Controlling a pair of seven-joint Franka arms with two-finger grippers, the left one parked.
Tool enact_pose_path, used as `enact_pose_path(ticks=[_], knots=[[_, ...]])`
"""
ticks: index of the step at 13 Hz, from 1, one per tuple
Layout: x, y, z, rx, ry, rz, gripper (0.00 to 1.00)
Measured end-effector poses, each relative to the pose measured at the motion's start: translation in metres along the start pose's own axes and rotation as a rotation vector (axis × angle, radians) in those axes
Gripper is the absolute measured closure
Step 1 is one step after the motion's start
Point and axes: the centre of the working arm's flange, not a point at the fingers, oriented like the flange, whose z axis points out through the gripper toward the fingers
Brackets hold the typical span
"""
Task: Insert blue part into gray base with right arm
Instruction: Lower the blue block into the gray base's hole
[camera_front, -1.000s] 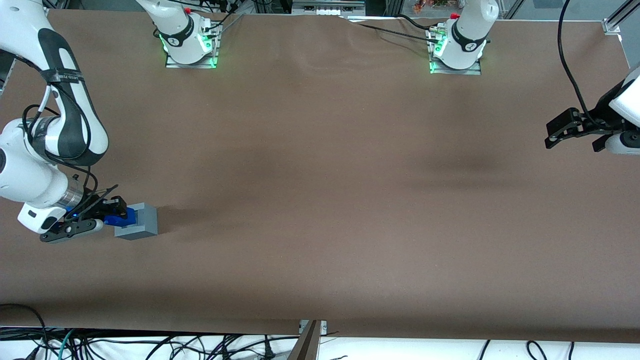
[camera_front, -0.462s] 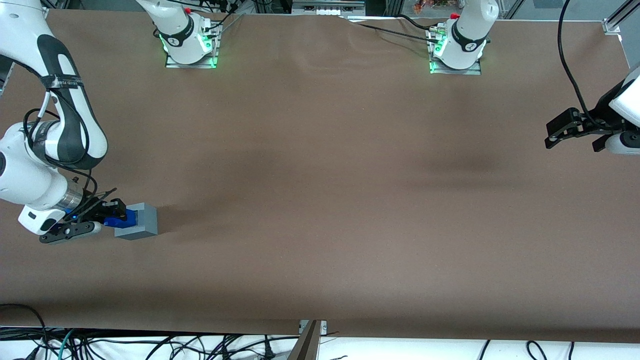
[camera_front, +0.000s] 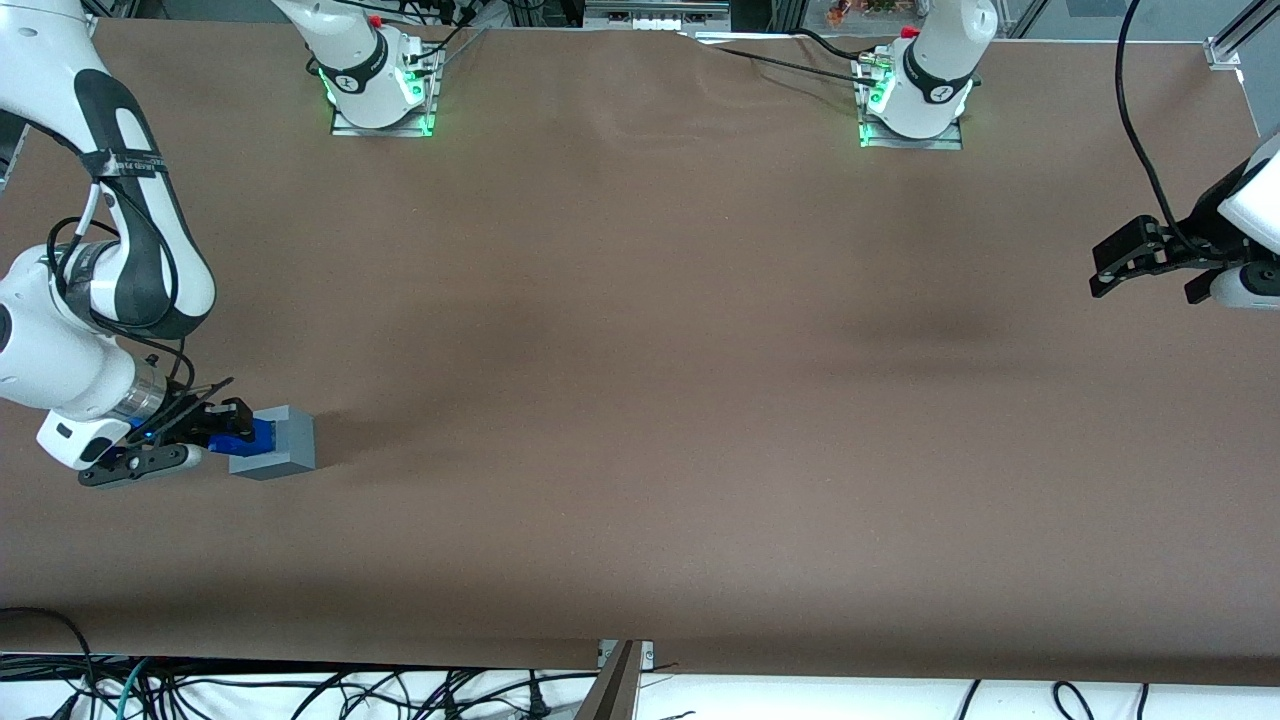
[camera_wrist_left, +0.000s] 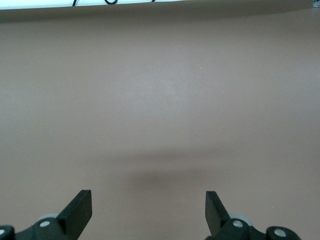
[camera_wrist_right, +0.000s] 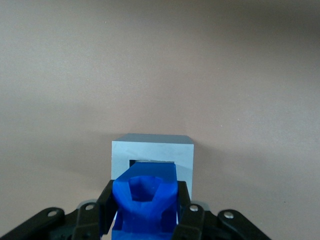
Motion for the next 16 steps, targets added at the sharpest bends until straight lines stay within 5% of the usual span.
enact_pose_path(ticks=[16], knots=[[0.0009, -0.001, 0.0005, 0.0, 0.006, 0.019, 0.49]])
